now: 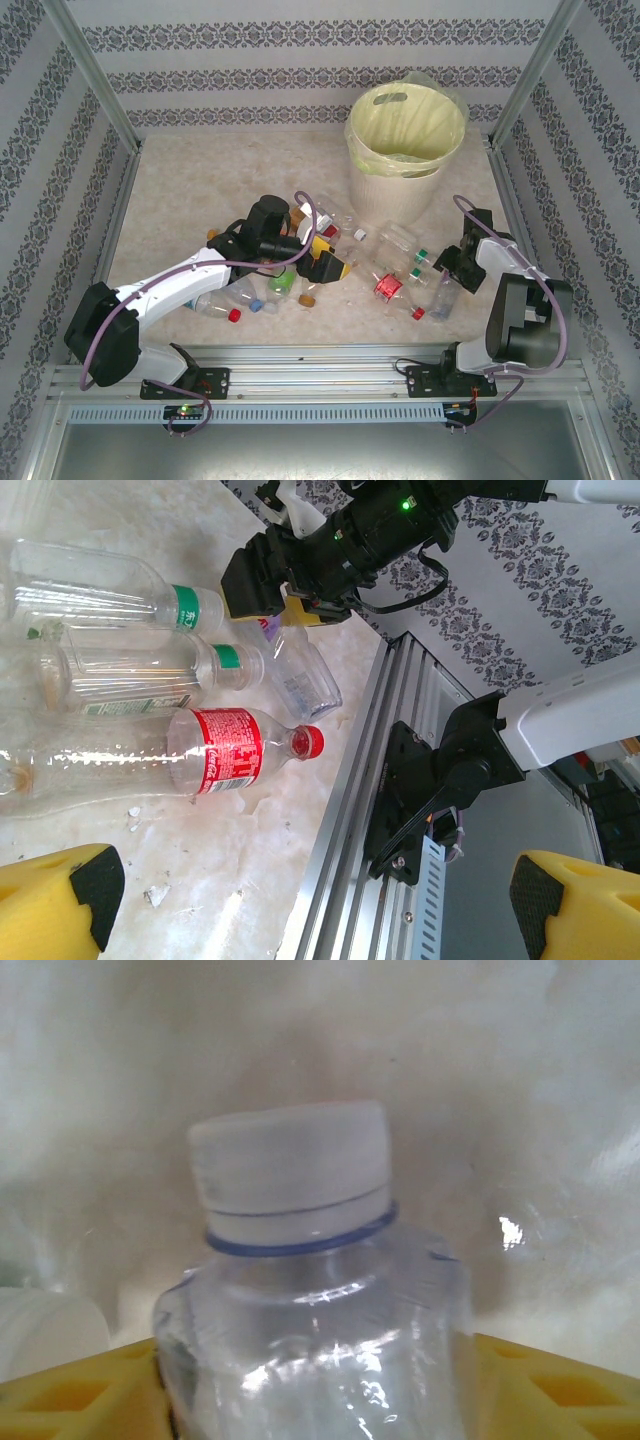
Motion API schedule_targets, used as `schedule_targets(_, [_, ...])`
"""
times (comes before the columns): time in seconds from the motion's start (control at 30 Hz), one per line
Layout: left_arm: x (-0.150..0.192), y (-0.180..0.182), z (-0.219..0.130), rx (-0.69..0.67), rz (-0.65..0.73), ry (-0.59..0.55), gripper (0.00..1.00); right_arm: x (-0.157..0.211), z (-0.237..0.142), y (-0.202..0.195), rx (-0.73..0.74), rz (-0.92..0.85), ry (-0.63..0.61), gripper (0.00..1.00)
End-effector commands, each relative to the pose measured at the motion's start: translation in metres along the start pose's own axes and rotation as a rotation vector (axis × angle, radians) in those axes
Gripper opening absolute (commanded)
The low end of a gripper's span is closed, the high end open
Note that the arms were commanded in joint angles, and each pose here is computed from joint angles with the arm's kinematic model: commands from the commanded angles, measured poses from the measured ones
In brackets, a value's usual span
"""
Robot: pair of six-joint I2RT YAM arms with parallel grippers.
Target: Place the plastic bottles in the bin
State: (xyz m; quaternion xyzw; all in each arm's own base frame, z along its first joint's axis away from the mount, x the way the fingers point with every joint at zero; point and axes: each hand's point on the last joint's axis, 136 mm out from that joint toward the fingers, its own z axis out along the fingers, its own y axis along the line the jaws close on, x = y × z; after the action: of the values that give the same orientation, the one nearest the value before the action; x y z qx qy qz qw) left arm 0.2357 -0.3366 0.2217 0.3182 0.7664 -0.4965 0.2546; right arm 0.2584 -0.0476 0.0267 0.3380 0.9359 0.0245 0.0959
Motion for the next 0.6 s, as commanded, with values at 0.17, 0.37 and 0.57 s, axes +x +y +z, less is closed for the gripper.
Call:
schedule_targets(0.17, [-0.008,-0.01,0.001,0.021,0.034,-0.006,1.0,-0.012,-0.027,-0.002,-0.025,0.001,-0.109,0.57])
schedule_targets(0.37, [-0.014,-0.014,-0.004,0.026,0.047,-0.05,1.0,-0.025,-0.076,0.006,-0.094,-0.027,-0.256,0.5])
schedule_targets(0.57, [-0.026,-0.02,-0.018,0.022,0.083,-0.122,1.0,-0.033,-0.137,0.024,-0.2,-0.059,-0.39,0.48])
